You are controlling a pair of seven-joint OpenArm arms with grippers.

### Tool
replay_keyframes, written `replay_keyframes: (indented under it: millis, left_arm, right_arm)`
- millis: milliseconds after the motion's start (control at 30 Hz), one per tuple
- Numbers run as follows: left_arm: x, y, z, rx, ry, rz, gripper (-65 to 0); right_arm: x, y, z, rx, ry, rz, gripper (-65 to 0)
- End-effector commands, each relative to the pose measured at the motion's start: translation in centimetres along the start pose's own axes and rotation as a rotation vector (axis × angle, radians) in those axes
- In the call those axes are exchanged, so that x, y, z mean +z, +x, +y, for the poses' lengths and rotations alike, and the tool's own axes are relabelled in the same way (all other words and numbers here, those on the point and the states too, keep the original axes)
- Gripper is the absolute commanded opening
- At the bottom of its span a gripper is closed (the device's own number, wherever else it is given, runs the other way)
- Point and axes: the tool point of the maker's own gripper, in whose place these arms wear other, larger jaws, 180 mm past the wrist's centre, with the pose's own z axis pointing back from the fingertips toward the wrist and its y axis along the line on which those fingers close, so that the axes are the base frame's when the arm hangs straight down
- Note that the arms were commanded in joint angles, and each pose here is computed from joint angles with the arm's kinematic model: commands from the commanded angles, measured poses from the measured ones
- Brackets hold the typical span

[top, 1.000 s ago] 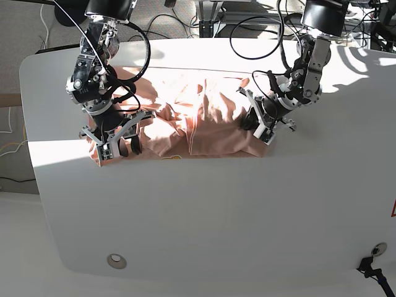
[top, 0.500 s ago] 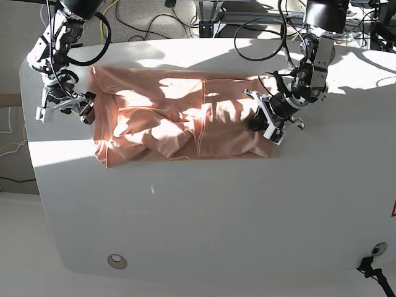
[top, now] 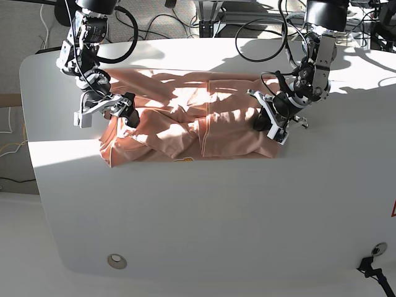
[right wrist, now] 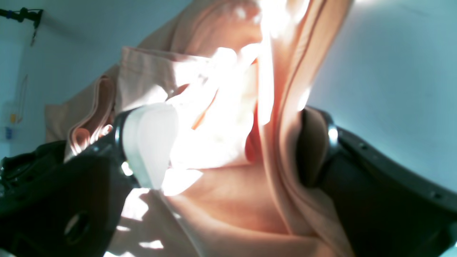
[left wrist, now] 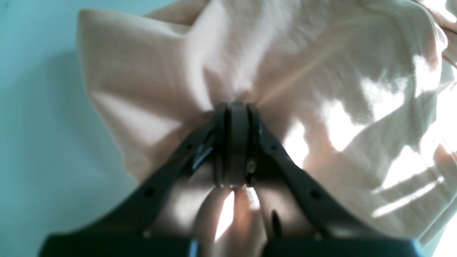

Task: Fold the T-shirt properly
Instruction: 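Grasp the folded strip with both grippers at its end and middle, then lift the strip end with the right gripper and fold it toward the left gripper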

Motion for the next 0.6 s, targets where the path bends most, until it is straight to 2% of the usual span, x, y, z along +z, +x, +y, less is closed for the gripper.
replay_keyframes:
  millis: [0, 167, 200, 267, 367, 400, 467, 567]
  left_arm:
    - [0.5, -0.9, 0.6, -0.030, 0.026, 0.055, -65.0]
    - [0.6, -1.2, 0.4, -0.027, 0.024, 0.061, -65.0]
    - [0.6, -1.2, 0.4, -0.027, 0.024, 0.061, -65.0]
    - [0.6, -1.2, 0.4, -0.027, 0.024, 0.061, -65.0]
    - [0.6, -1.3, 0.4, -0.026, 0.024, 0.063, -65.0]
    - [0.5, -1.3, 0.5, -0.025, 0.024, 0.064, -65.0]
    - [0.5, -1.4, 0.5, -0.024, 0.024, 0.067, -65.0]
    - [0.5, -1.4, 0.5, -0.024, 0.024, 0.067, -65.0]
  right_arm:
    - [-0.6, 0.1, 1.7, 0.026, 0.043, 0.008, -15.1]
    - [-1.3, -0.3, 3.0, 0.041, 0.076, 0.024, -15.6]
    - [-1.3, -0.3, 3.0, 0.043, 0.075, 0.024, -17.6]
    - [-1.5, 0.3, 3.0, 0.053, 0.076, 0.016, -29.7]
    - [-1.6, 0.5, 3.2, 0.062, 0.080, 0.019, -60.1]
    - [-1.6, 0.8, 3.6, 0.074, 0.086, 0.014, -65.0]
    - [-1.2, 1.8, 4.6, 0.123, 0.066, -0.001, -65.0]
    - [-0.5, 2.1, 8.3, 0.195, 0.091, -0.014, -65.0]
